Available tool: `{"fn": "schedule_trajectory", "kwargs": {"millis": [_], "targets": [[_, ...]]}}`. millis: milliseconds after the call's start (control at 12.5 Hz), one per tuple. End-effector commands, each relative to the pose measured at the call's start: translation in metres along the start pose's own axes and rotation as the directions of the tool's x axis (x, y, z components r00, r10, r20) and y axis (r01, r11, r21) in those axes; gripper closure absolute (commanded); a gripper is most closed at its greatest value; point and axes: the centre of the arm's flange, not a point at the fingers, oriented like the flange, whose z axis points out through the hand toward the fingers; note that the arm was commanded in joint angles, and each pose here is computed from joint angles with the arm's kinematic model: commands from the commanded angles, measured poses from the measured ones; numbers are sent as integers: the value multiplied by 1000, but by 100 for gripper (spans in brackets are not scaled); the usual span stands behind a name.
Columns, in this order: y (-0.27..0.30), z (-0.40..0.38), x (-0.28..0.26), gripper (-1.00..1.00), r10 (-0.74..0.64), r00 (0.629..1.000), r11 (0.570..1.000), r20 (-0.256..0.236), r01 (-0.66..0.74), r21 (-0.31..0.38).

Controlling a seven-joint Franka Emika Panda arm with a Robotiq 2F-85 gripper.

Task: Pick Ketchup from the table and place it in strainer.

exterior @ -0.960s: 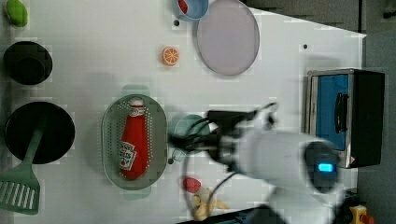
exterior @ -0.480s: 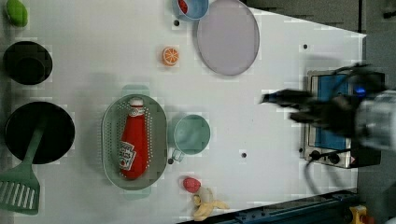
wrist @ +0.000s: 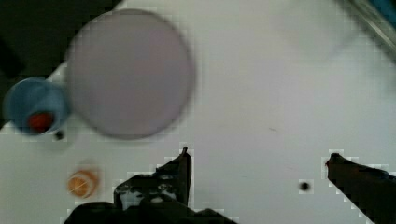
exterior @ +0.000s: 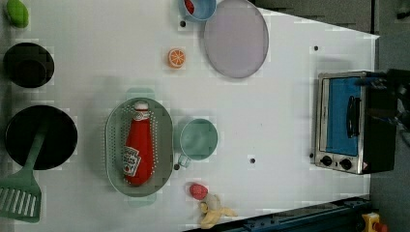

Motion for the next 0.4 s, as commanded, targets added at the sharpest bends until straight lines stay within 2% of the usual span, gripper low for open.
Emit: {"fn": "schedule_trajectory", "kwargs": {"millis": [80, 240, 400], "targets": [[30, -10, 18, -100, 107, 994, 994, 36, -106, -21], [31, -24, 26, -100, 115, 993, 993, 21, -115, -1], [24, -27, 21, -100, 100, 994, 995, 35, -99, -16]]}}
